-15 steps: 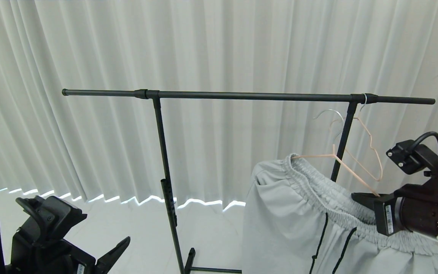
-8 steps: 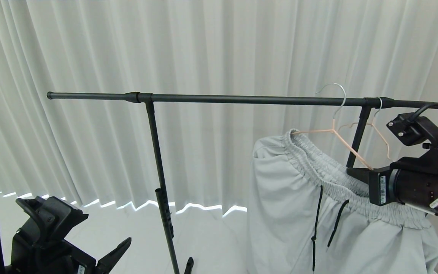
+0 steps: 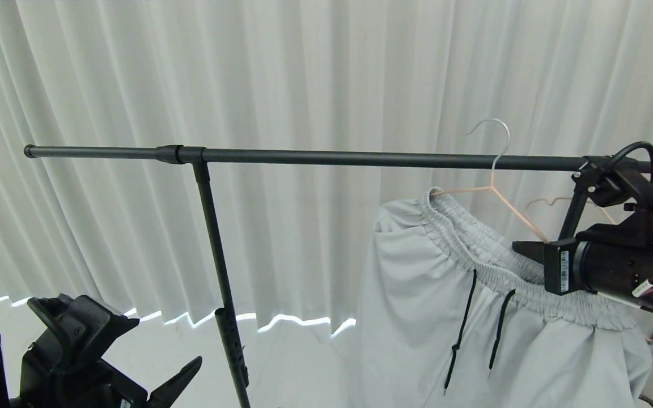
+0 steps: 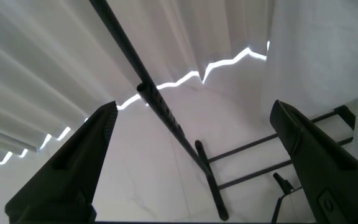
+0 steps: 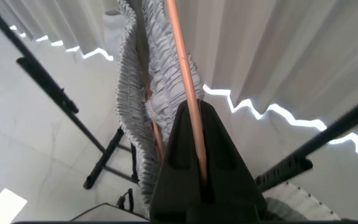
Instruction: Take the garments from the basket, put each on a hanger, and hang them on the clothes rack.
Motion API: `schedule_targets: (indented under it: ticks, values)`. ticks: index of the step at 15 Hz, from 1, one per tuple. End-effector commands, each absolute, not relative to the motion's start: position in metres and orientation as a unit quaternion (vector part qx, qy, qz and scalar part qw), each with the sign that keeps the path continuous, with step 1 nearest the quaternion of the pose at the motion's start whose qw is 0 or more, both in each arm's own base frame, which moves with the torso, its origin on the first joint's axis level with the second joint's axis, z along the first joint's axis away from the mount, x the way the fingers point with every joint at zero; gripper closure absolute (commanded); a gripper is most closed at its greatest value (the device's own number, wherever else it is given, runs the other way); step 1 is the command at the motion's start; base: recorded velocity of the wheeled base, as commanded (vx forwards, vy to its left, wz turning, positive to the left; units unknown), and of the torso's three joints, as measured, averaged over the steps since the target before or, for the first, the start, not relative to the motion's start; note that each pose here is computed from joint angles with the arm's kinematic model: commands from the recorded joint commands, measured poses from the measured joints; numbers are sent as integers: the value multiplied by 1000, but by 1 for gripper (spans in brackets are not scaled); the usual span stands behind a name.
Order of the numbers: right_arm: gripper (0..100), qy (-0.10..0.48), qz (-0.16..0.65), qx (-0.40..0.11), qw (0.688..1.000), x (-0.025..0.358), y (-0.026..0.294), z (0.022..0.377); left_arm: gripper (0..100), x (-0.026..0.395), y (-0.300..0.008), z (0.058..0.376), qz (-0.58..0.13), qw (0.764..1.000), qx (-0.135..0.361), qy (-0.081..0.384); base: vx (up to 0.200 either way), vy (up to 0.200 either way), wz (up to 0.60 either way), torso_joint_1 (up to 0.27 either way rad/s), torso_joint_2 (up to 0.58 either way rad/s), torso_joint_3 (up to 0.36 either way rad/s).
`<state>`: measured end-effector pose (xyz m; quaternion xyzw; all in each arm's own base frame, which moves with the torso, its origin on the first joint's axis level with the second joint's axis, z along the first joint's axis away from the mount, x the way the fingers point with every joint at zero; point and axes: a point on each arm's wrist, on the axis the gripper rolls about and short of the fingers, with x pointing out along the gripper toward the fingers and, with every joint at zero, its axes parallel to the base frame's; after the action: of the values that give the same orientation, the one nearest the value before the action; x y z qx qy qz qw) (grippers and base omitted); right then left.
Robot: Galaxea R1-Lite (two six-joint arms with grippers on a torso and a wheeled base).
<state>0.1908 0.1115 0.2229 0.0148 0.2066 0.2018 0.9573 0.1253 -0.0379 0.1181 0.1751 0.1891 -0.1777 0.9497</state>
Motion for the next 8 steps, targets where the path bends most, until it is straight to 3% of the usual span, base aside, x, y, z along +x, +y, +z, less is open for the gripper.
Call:
schedule_targets:
  ticks: [1,8]
  values:
    - [100,222,190,12,956,210,117,212,0,125,-39,118,-183,948,176,189,0,0,0,0,0,0]
    - [100,241,176,6,954,258,137,189,0,125,-40,118,-186,948,177,189,0,0,0,0,0,0]
